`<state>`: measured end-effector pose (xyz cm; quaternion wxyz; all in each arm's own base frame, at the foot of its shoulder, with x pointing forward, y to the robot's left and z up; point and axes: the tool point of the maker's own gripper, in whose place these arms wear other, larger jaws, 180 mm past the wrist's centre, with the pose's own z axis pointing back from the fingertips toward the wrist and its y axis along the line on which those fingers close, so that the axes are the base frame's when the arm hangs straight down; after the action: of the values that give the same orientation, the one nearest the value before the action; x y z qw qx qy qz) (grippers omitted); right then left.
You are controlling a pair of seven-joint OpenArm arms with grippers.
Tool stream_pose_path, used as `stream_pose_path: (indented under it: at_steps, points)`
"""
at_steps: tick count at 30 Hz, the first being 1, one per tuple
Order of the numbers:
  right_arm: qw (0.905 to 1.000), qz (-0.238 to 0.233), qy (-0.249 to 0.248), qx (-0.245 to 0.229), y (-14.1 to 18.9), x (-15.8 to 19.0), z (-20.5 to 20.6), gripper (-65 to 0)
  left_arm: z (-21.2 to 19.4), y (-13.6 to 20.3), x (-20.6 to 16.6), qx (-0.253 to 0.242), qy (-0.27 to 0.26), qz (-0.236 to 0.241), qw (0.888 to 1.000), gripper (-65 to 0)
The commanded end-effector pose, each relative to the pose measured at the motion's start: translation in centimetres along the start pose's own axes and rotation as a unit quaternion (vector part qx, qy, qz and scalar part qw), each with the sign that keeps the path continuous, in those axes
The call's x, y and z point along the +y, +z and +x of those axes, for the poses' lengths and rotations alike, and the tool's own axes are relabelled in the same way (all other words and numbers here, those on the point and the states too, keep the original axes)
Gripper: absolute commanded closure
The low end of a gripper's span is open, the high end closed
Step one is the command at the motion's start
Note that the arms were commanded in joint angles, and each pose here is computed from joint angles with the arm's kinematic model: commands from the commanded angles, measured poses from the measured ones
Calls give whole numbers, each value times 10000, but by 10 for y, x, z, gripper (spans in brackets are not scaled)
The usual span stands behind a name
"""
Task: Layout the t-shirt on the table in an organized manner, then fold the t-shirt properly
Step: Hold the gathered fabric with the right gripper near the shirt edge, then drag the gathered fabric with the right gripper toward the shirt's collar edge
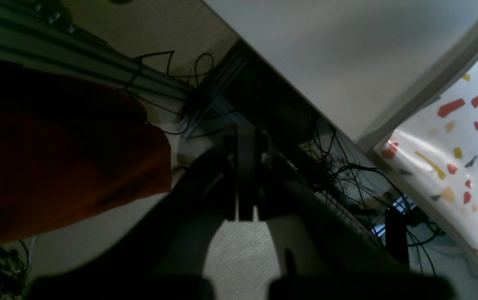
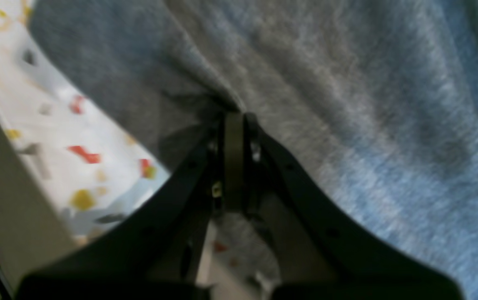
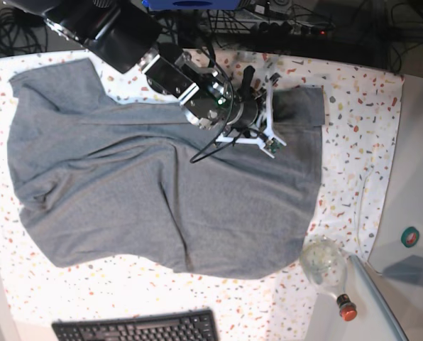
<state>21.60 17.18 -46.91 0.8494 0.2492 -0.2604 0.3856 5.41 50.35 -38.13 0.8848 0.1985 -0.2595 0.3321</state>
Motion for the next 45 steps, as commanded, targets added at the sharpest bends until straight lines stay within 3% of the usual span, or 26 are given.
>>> stream_pose_path:
  at_steps: [1,5,12,21,29,33,36,42,45]
  points:
    - [9993,185,-10,-313,4,15,21,0,19,4,7,-230,-84,85,9997,0]
    - [9989,325,-57,-322,16,32,13,0,20,4,7,-240,-86,83,9996,0]
    - [9988,278,53,-408,38,27,6,0,22,4,4,-267,-78,55,9996,0]
    - [9988,318,174,342,44,31,-17,0,24,3,0,-298,-54,16,9995,0]
    - [9908,659,909,758,41,66,-33,0,32,2,-5,-394,-19,-32,9992,0]
    - [9906,670,924,747,41,67,-32,0,31,2,-5,-380,-12,-29,9993,0]
    - [9909,683,943,670,44,68,-28,-128,30,1,-4,-365,-8,-21,9993,0]
    - [9918,641,1103,92,67,65,2,-131,40,3,1,-457,-52,22,9989,0]
    - [9943,456,947,-154,61,45,13,-125,44,4,2,-486,-62,38,9988,0]
